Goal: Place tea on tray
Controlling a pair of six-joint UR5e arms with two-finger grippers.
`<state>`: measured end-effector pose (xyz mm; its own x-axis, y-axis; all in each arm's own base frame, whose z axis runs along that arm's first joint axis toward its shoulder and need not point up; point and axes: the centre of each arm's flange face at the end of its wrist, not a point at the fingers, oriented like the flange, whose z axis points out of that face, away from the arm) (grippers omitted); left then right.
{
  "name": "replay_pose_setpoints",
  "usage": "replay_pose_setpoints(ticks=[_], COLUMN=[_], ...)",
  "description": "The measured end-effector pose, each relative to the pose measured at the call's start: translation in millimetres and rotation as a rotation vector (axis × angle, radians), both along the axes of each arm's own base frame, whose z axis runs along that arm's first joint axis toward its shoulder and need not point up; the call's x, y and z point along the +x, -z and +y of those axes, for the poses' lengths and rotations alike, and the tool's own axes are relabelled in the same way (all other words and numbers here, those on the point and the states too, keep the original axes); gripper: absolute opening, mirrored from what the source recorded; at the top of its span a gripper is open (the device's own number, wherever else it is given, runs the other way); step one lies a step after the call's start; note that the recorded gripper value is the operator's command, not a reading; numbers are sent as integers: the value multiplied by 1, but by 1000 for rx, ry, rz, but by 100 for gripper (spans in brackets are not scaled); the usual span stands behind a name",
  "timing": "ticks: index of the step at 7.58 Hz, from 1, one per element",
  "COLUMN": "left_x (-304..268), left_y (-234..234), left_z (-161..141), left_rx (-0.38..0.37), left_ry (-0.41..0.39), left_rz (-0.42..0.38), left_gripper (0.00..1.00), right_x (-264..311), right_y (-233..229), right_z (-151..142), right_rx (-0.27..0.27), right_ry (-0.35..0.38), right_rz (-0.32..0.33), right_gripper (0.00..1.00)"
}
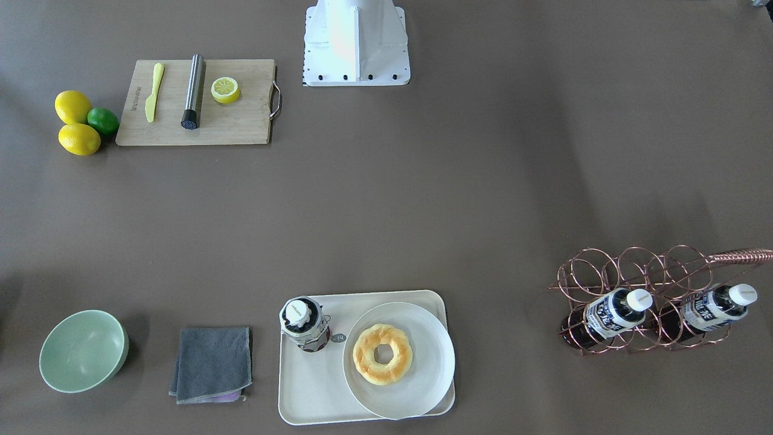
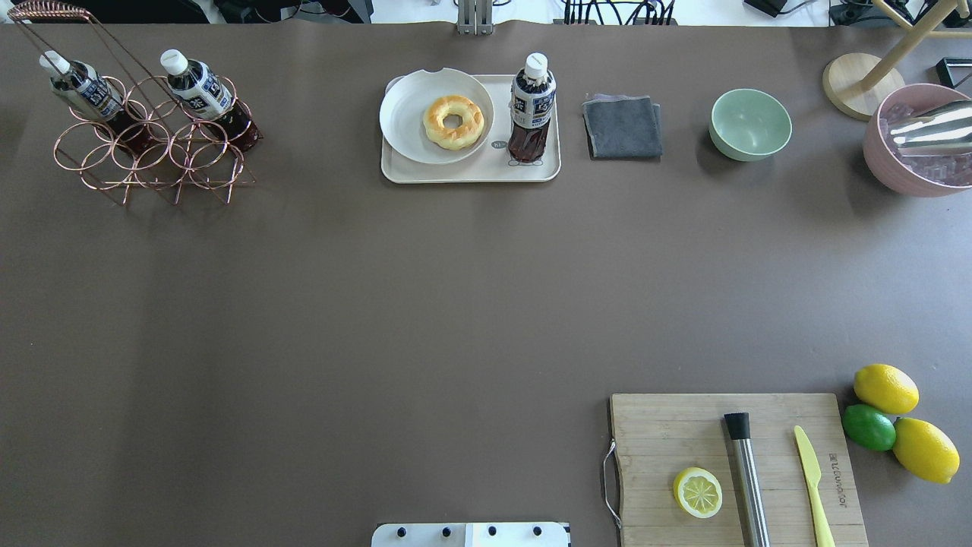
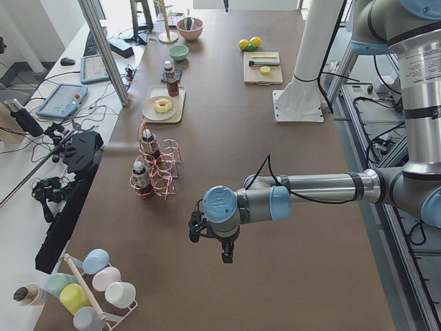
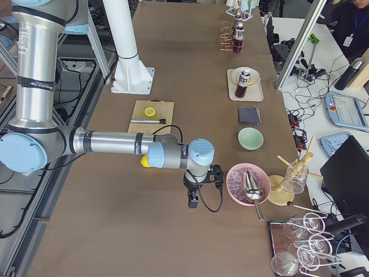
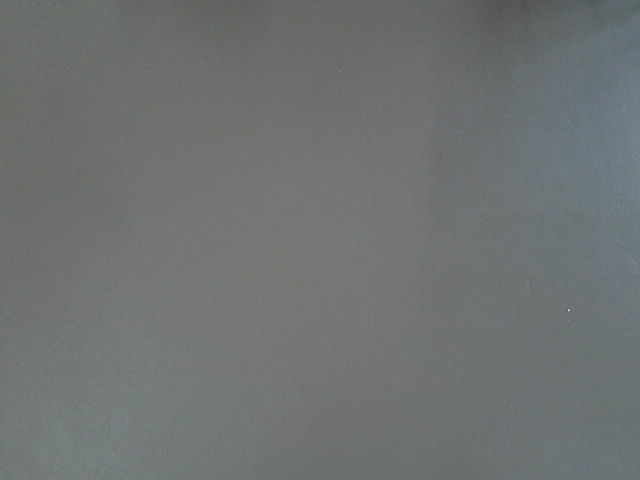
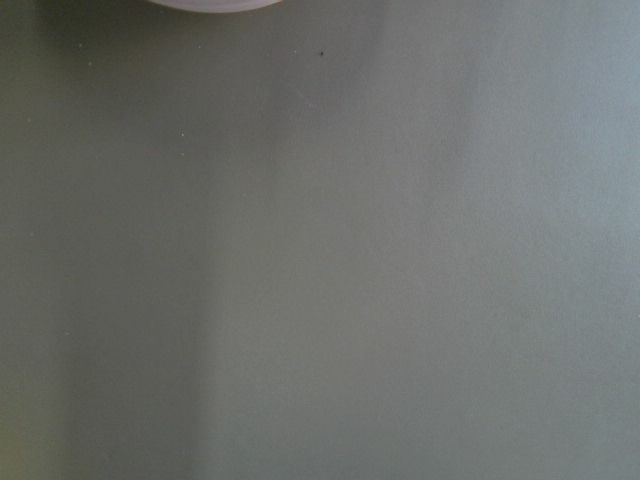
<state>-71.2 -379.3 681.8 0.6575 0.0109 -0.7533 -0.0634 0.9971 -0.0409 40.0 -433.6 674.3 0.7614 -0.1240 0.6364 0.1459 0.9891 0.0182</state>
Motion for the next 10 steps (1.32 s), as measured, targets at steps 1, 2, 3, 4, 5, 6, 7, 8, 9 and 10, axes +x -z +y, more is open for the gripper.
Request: replay_pose_setpoints(ticks=[1,2,3,4,5,6,7,8,9,10], left_x=[0,0,0,0,0,0,0,0,0,0], left_y=[-1,-1,-1,-1,-1,-2,-3,-5,-6,-6], left_z=[1,2,2,2,2,2,3,5,7,7], left_rx=[-2,-2,-2,-2,-3,-5,-7,-12,-15,-16], left_ry=[0,0,1,1,2,2,2,1,1,1], left_rz=[0,0,0,0,0,0,0,0,1,1], left_gripper=[99,99,99,99,99,99,99,99,99,99], right_x=[0,-1,-1,-1,-1,-1,-1,-1,-1,-1], right_y=[0,0,1,1,1,1,2,2,3,4], right_z=[1,1,2,2,2,2,1,1,1,1], right_rx=[-1,0,1,1,1,2,2,3,4,6], right_ry=[0,0,0,0,0,0,0,-1,-1,-1], right_rz=[-5,-9,-10,-10,-11,-10,-10,-9,-9,-9], right_gripper=[100,100,100,100,100,100,100,100,100,100])
